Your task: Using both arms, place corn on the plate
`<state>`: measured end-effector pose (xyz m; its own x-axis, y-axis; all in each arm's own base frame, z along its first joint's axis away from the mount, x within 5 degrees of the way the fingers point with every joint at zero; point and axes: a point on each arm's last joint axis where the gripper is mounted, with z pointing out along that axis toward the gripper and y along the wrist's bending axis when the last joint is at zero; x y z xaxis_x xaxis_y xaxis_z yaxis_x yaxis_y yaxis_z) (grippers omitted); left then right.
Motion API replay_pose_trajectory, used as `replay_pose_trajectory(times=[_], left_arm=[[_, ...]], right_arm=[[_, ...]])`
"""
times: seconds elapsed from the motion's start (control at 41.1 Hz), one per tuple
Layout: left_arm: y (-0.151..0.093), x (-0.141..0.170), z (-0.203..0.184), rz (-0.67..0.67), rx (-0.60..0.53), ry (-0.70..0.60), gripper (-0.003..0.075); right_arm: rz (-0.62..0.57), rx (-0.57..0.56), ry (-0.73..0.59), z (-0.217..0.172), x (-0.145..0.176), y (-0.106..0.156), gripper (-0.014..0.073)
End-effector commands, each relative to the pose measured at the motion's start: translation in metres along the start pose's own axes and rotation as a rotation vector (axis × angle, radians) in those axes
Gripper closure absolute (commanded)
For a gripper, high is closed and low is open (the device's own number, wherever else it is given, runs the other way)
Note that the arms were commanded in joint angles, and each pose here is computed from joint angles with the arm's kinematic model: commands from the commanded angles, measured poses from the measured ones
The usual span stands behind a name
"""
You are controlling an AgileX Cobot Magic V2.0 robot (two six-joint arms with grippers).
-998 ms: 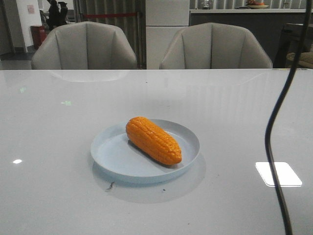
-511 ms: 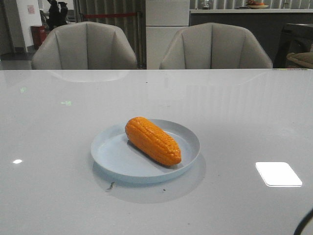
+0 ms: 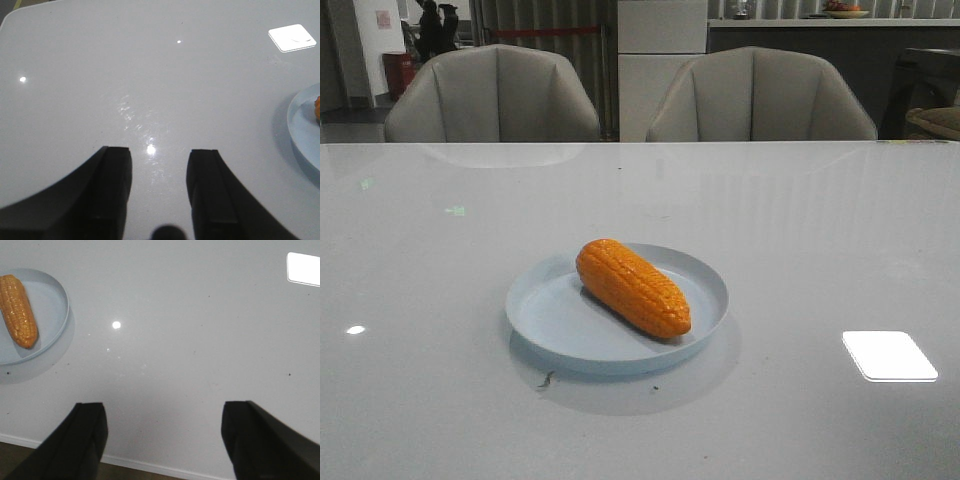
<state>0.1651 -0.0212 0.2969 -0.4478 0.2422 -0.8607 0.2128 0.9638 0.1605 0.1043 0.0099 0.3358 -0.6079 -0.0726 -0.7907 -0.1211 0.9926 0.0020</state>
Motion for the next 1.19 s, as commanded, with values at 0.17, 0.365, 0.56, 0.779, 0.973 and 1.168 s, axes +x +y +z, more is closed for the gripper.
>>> replay_pose_trajectory(times=[0.17, 0.365, 0.56, 0.779, 0.973, 1.168], left_arm=[[0.0029, -0.0163, -0.0052, -0.019, -0.018, -0.113, 0.0372], [0.0029, -0.0160, -0.0037, -0.019, -0.017, -0.107, 0.0372], [0.0029, -0.0160, -0.0037, -0.019, -0.017, -0.107, 0.0372], [0.0029, -0.0160, -0.0037, -0.019, -0.017, -0.107, 0.0372], [0.0027, -0.0168, -0.0043, -0.030, -0.015, -0.117, 0.0375], [0.0010, -0.0228, -0.0073, -0.174, 0.018, -0.186, 0.0593]], right_arm=[[0.008, 0.010, -0.092, -0.0088, -0.0100, -0.0005, 0.0014], [0.008, 0.010, -0.091, -0.0087, -0.0099, -0.0005, 0.0014], [0.008, 0.010, -0.091, -0.0087, -0.0099, -0.0005, 0.0014], [0.008, 0.010, -0.091, -0.0087, -0.0099, -0.0005, 0.0014], [0.008, 0.010, -0.091, -0.0087, -0.0099, -0.0005, 0.0014], [0.008, 0.010, -0.091, -0.0087, -0.0099, -0.0005, 0.0014]])
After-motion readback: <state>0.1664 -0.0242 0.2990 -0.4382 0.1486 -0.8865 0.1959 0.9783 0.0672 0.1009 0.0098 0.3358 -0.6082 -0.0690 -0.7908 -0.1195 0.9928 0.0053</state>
